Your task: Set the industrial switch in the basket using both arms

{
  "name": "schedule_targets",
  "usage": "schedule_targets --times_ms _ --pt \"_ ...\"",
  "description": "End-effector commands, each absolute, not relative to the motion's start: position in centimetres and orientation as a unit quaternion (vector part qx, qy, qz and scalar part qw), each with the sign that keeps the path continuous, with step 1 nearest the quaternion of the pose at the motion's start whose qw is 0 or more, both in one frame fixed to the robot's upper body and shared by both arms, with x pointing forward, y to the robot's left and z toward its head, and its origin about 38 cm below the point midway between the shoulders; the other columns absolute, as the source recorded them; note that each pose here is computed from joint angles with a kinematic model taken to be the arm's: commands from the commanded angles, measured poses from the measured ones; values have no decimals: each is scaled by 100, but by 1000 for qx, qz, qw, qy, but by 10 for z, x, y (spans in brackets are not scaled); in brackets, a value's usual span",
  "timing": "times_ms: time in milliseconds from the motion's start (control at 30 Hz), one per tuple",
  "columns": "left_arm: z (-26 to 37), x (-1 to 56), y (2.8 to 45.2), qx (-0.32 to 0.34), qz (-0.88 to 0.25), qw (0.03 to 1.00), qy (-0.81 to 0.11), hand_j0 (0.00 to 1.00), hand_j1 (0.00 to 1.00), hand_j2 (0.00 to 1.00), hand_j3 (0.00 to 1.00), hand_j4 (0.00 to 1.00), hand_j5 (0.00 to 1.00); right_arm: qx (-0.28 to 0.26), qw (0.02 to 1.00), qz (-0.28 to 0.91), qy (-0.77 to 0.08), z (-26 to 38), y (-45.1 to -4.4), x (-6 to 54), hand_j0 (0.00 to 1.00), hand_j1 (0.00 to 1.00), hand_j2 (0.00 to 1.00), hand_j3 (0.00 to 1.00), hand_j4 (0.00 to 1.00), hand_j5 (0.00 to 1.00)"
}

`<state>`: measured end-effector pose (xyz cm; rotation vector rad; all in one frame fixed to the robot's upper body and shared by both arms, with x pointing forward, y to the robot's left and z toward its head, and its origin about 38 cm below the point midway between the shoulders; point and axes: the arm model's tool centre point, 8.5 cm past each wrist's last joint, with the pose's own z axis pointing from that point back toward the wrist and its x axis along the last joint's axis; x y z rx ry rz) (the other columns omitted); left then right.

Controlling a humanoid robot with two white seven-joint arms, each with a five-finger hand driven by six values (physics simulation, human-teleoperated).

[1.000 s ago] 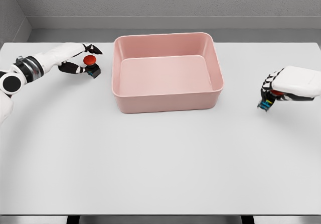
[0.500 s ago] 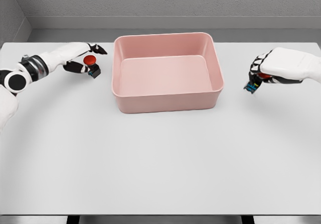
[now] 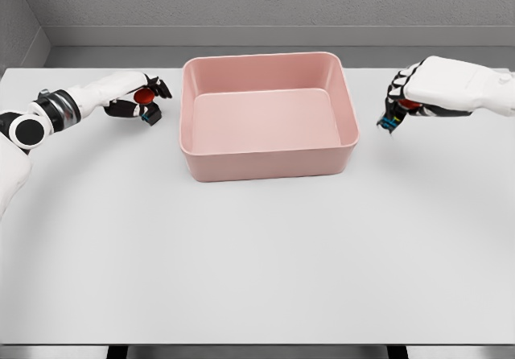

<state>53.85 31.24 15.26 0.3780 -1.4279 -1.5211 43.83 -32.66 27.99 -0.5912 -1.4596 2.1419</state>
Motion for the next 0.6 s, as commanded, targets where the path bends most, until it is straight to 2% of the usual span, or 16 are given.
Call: schedule_targets --times_ms 0,267,567 --pt "155 539 314 155 -619 491 -593 74 74 74 74 74 74 -214 240 780 -536 280 -325 438 41 41 41 41 41 41" --pt "155 539 316 156 -619 493 -592 76 76 76 76 76 76 -215 229 778 -544 285 -316 441 41 41 41 41 41 41" --pt "154 538 324 159 -615 500 -589 90 90 90 90 90 90 -215 206 770 -564 296 -293 450 41 41 41 41 41 41"
